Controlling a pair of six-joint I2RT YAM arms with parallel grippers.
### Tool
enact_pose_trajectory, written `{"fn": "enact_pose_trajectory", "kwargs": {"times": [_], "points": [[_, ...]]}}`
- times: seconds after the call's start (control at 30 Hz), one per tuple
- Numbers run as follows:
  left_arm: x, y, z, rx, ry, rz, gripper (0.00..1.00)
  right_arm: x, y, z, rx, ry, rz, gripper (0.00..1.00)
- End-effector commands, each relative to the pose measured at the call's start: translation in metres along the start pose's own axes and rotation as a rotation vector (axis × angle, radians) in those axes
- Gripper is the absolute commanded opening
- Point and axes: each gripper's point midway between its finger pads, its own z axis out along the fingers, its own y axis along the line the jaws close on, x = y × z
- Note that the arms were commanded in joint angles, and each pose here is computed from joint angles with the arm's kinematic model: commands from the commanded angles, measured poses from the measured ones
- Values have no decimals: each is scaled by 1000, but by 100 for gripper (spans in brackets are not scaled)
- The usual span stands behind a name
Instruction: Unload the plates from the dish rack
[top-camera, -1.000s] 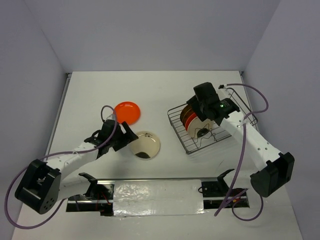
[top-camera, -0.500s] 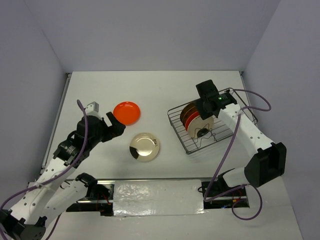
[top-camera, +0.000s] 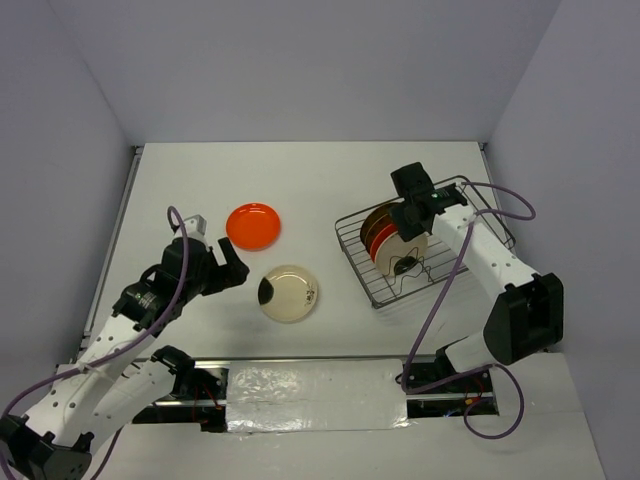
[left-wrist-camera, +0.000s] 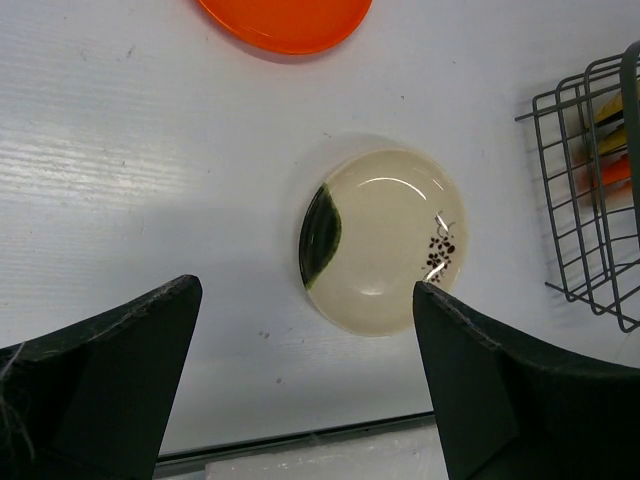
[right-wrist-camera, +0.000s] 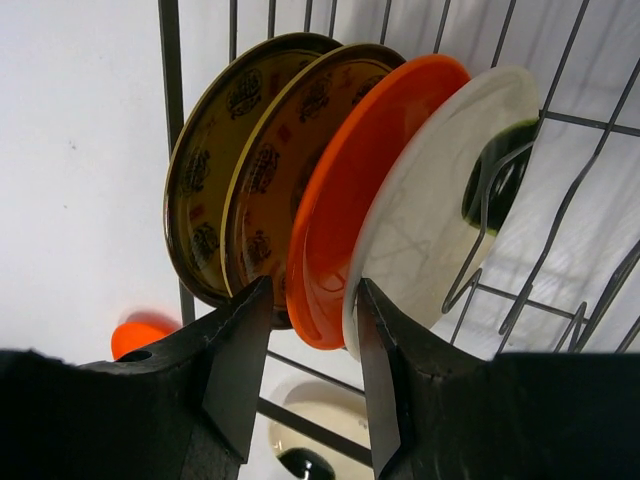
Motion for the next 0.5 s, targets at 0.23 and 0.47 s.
{"fn": "enact_pose_trajectory", "kwargs": {"times": [0.23,0.47], "points": [[-1,-8,2,42,2,39,99,-17,24,-19,-94,-32,35,43],[1,-9,4,42,11,42,99,-27,30,-41,-156,-49,51,44]]}}
